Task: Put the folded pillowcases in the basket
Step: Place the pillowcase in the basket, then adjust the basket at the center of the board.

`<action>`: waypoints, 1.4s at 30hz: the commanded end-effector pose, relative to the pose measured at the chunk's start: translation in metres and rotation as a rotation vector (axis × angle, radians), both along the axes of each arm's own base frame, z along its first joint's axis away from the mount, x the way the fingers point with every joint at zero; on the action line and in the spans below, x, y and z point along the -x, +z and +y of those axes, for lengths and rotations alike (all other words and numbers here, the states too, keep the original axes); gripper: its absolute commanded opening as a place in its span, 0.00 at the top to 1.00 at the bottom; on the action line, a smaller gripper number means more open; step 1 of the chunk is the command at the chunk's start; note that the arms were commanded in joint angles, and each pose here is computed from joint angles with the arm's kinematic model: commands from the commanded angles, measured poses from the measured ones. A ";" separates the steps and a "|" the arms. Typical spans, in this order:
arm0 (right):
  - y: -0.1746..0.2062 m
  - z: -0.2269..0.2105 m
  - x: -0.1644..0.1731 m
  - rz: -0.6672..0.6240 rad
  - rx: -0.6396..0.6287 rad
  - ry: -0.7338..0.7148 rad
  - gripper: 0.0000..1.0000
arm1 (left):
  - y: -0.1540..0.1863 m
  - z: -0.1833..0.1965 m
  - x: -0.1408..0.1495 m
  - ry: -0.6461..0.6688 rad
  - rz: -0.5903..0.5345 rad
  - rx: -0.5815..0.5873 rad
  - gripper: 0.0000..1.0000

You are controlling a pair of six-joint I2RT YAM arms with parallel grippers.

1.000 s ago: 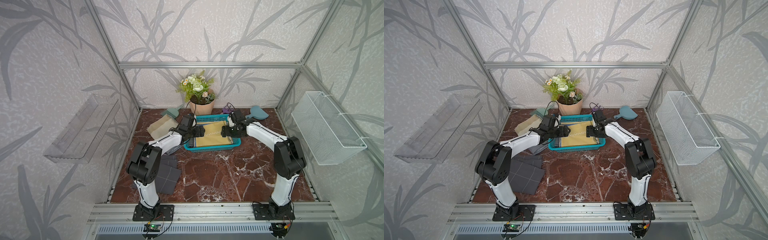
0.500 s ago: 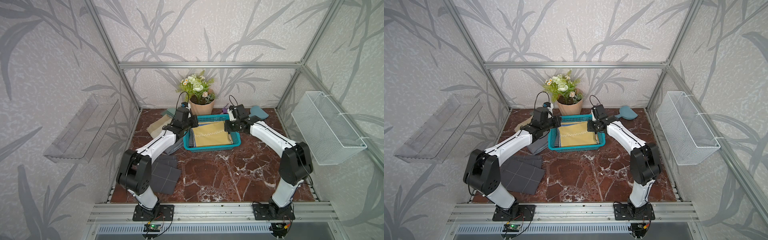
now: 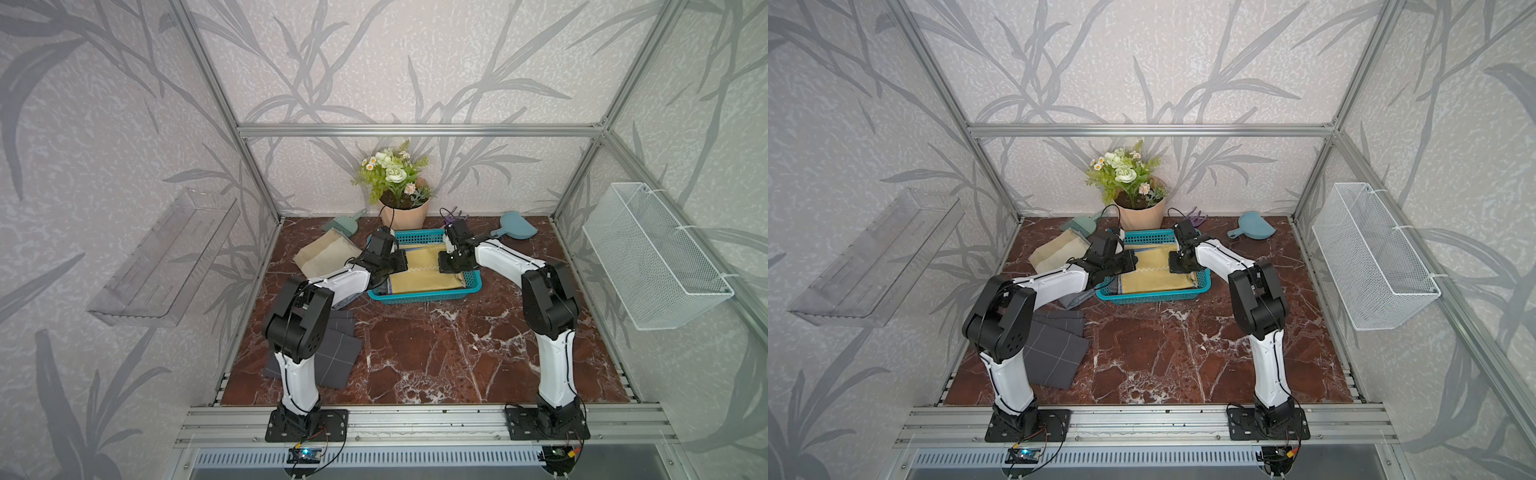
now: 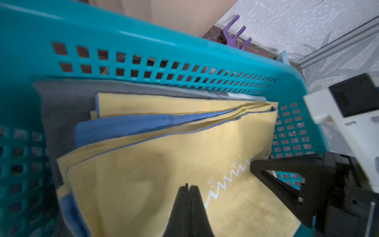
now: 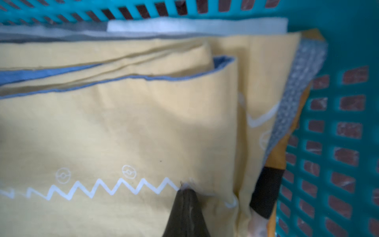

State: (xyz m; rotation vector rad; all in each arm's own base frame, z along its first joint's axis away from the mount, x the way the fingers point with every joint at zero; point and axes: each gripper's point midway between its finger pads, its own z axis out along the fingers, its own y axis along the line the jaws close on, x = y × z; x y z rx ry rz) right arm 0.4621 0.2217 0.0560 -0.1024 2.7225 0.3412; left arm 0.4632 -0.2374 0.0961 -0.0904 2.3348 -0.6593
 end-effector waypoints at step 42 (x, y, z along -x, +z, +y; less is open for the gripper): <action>0.092 -0.086 -0.013 -0.155 0.067 -0.165 0.22 | 0.090 0.047 0.024 0.084 -0.163 -0.108 0.37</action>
